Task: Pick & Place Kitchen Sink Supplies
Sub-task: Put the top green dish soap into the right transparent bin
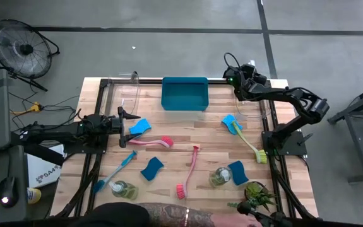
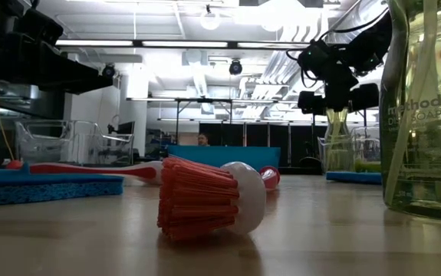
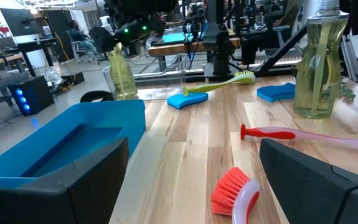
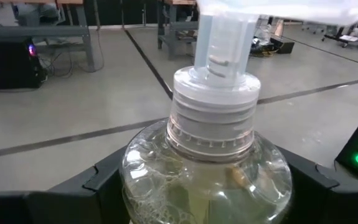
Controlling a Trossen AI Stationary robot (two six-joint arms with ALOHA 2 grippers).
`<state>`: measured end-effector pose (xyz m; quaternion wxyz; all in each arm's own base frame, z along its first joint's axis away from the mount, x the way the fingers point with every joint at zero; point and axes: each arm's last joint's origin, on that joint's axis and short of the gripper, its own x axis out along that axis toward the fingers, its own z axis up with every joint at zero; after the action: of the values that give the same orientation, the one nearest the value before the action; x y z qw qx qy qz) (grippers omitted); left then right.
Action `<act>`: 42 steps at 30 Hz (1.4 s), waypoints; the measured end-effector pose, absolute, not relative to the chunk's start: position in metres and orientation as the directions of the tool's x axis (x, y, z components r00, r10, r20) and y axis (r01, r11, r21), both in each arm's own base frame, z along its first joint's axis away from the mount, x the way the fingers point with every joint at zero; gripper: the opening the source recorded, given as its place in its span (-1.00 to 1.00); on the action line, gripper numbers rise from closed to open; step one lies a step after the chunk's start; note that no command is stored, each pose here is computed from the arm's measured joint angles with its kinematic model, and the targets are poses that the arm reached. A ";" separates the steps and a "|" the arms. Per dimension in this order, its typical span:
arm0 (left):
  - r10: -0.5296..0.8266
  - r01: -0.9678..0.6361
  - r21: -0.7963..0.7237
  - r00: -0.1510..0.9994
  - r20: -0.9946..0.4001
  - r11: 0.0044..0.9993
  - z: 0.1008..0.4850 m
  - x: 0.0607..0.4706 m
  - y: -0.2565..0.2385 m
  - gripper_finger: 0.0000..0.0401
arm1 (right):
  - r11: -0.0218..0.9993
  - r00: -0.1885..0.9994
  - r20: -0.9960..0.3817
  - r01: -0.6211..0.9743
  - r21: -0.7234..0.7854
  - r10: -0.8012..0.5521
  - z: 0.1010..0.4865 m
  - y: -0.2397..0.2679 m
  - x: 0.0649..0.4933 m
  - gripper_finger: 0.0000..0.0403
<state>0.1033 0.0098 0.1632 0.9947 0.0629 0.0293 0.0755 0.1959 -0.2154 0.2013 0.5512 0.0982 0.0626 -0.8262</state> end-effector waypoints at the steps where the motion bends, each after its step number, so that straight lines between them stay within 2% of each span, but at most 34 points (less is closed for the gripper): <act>1: 0.154 -0.146 0.129 0.987 -0.048 0.981 0.163 0.103 0.010 0.77 | -0.383 -0.373 -0.231 0.924 0.001 -0.899 0.201 -0.215 0.196 0.40; 14: 0.154 -0.146 0.130 0.987 -0.048 0.981 0.163 0.103 0.010 0.77 | -0.341 -0.343 -0.237 0.939 -0.052 -0.909 0.203 -0.216 0.197 0.54; 27: 0.154 -0.146 0.129 0.987 -0.048 0.981 0.163 0.103 0.010 0.77 | -0.296 -0.308 -0.248 0.951 -0.088 -0.918 0.209 -0.214 0.196 0.56; 37: 0.154 -0.146 0.129 0.987 -0.049 0.981 0.163 0.103 0.010 0.77 | -0.201 -0.225 -0.326 0.974 -0.104 -0.918 0.210 -0.210 0.192 0.56; 42: 0.154 -0.146 0.129 0.987 -0.049 0.981 0.163 0.103 0.010 0.77 | -0.172 -0.198 -0.351 0.980 -0.104 -0.915 0.209 -0.210 0.192 0.65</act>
<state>0.1033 0.0098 0.1632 0.9947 0.0628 0.0292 0.0755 0.1919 -0.2099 0.2087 0.6244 0.1043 0.1545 -0.7585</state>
